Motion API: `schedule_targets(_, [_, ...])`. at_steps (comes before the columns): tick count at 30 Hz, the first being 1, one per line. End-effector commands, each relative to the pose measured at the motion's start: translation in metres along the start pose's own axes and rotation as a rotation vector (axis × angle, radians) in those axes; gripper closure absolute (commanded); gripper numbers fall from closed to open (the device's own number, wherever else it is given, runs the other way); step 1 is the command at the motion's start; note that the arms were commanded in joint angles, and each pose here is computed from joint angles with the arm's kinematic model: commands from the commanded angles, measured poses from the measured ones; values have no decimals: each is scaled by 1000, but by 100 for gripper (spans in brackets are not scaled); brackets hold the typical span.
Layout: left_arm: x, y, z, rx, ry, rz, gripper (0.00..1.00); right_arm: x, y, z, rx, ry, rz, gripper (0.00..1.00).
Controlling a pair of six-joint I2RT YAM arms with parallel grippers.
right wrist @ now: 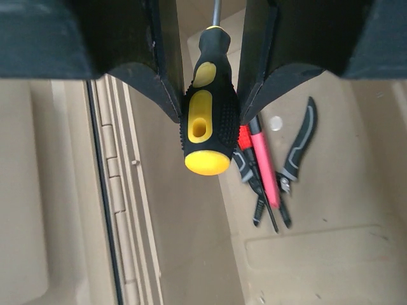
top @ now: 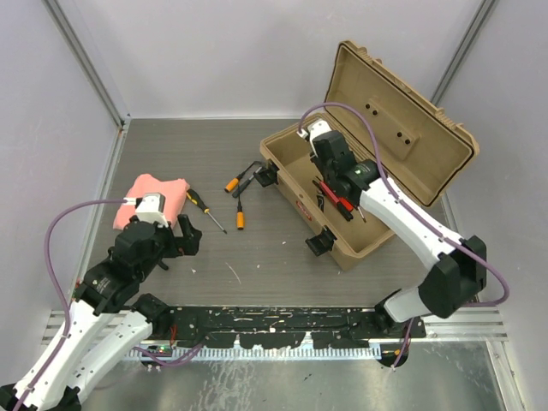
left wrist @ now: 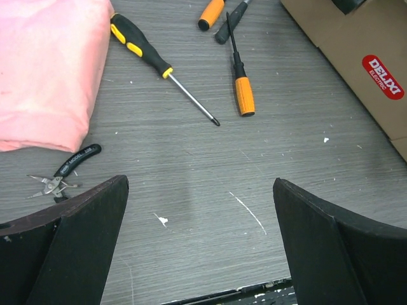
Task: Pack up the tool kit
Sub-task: Place the screwdriver in the toolbox.
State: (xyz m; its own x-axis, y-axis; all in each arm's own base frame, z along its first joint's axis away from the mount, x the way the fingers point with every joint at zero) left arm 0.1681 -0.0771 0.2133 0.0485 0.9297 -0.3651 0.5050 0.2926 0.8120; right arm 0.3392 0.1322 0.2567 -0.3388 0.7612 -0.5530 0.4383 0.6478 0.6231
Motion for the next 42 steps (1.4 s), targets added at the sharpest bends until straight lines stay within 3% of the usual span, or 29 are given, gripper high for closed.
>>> schedule_targets(1, [-12,9,2,-27,-47,-29,2,-4,-11,29,45,-29,-3,99])
schedule_targets(4, [-12,7,5,-12,-45,-29,2,-5,-13,42,82,-55,1,99])
schedule_targets(10, [-8,7,5,-16,-15,-32,2,1,-11,55,38,-53,-13,98])
schedule_targets(24, [-1,8,6,-28,36,-40,2,18,-23,116,140,-43,-77,94])
schedule_targets(42, [-2,4,10,-4,40,-37,2,30,-47,164,225,0,-91,77])
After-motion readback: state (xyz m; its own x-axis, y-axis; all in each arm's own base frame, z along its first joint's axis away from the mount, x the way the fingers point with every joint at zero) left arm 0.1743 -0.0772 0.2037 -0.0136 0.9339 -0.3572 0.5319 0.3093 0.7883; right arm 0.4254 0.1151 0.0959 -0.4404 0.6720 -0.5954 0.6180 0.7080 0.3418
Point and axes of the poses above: each gripper's point midway between its finger pads, its own z axis out along the fingers, its own x axis along the line the jaws close on, y = z × x, the point moved 3 cm from there along -z, back along the fingers, and after that the axes turned 8 degrees about -z, right-handed, at the moved point
